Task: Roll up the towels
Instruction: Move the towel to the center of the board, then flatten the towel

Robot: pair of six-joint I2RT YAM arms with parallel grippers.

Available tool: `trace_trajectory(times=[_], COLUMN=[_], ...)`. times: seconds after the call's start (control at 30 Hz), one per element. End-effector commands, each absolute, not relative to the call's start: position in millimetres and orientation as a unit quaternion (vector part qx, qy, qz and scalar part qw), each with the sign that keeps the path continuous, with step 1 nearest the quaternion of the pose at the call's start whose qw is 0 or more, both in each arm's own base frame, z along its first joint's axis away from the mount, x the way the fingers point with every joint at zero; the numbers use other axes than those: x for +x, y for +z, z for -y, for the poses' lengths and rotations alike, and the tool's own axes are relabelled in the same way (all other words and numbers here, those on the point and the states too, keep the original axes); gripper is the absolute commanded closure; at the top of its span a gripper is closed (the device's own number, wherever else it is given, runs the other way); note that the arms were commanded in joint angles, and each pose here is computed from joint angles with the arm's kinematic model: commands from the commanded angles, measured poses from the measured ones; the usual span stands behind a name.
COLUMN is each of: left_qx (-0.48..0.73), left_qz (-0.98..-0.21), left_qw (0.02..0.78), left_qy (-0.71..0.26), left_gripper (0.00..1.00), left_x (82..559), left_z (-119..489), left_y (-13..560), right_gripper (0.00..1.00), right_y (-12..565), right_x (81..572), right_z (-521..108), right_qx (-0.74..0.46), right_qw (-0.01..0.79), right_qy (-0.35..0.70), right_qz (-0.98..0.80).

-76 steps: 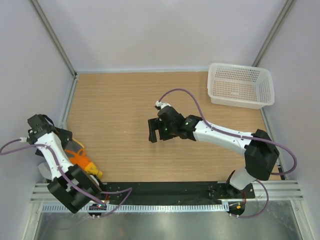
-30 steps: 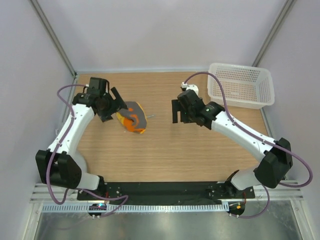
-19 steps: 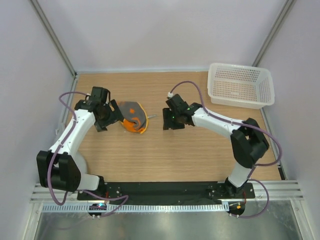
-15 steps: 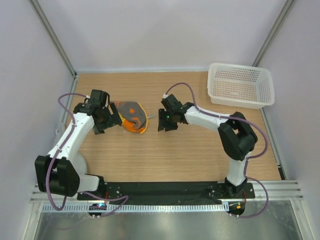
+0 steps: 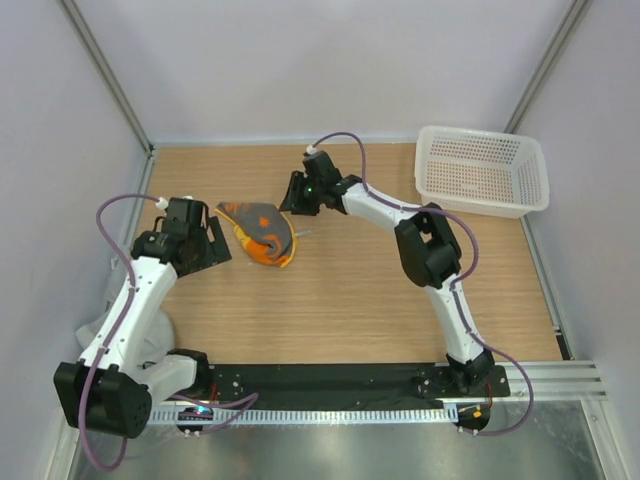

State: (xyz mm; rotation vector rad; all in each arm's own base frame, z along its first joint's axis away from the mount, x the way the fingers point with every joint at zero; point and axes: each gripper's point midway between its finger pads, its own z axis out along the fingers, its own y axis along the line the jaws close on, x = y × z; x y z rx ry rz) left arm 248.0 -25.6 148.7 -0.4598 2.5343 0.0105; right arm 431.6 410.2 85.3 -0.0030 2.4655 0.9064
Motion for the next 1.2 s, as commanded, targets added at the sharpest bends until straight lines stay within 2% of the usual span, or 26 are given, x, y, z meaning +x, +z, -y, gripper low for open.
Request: trace_trajectory(times=[0.0, 0.17, 0.37, 0.47, 0.67, 0.7, 0.77, 1.0, 1.03, 1.1, 1.13, 1.17], left_qx=[-0.169, -0.167, -0.167, -0.167, -0.169, -0.168, -0.168, -0.165, -0.164, -0.160, -0.159, -0.156], left_qz=[-0.936, -0.941, -0.942, -0.941, -0.943, -0.943, -0.944, -0.944, -0.944, -0.945, -0.945, -0.945], left_qw=[0.310, 0.294, 0.291, 0.292, 0.288, 0.287, 0.285, 0.286, 0.285, 0.286, 0.287, 0.288], left_qy=[0.006, 0.012, 0.010, 0.012, 0.013, 0.013, 0.014, 0.019, 0.020, 0.020, 0.020, 0.021], left_gripper=[0.12, 0.12, 0.13, 0.13, 0.13, 0.13, 0.13, 0.14, 0.13, 0.13, 0.13, 0.13], left_x=[256.9, 257.2, 258.1, 257.8, 258.1, 258.2, 258.3, 257.5, 257.2, 256.3, 256.1, 256.0], left_z=[21.8, 21.9, 23.0, 22.3, 22.5, 22.5, 22.5, 23.0, 23.3, 25.1, 25.6, 26.3], left_y=[156.8, 150.4, 149.1, 149.0, 146.9, 146.5, 145.8, 146.0, 145.6, 146.1, 146.9, 147.3], right_gripper=[0.53, 0.53, 0.52, 0.57, 0.88, 0.95, 0.99, 0.99, 0.99, 0.99, 0.99, 0.99], right_y=[90.3, 80.6, 64.4, 62.6, 72.6, 80.4, 88.7, 184.5, 225.0, 241.6, 284.5, 272.5], right_x=[458.7, 483.5, 490.1, 488.9, 488.5, 488.8, 488.0, 481.5, 476.6, 468.0, 457.1, 447.9], right_z=[-433.7, -446.9, -451.4, -453.5, -455.7, -456.2, -456.8, -443.4, -434.9, -418.2, -403.5, -388.7], right_qx=[0.006, 0.012, 0.021, 0.020, 0.017, 0.015, 0.012, -0.005, -0.008, -0.007, -0.005, 0.001], right_qw=[0.256, 0.269, 0.265, 0.265, 0.272, 0.276, 0.280, 0.337, 0.361, 0.379, 0.408, 0.398], right_qy=[0.360, 0.352, 0.351, 0.353, 0.359, 0.363, 0.370, 0.388, 0.398, 0.377, 0.381, 0.355], right_qz=[-0.897, -0.896, -0.898, -0.897, -0.893, -0.890, -0.886, -0.858, -0.843, -0.845, -0.830, -0.846])
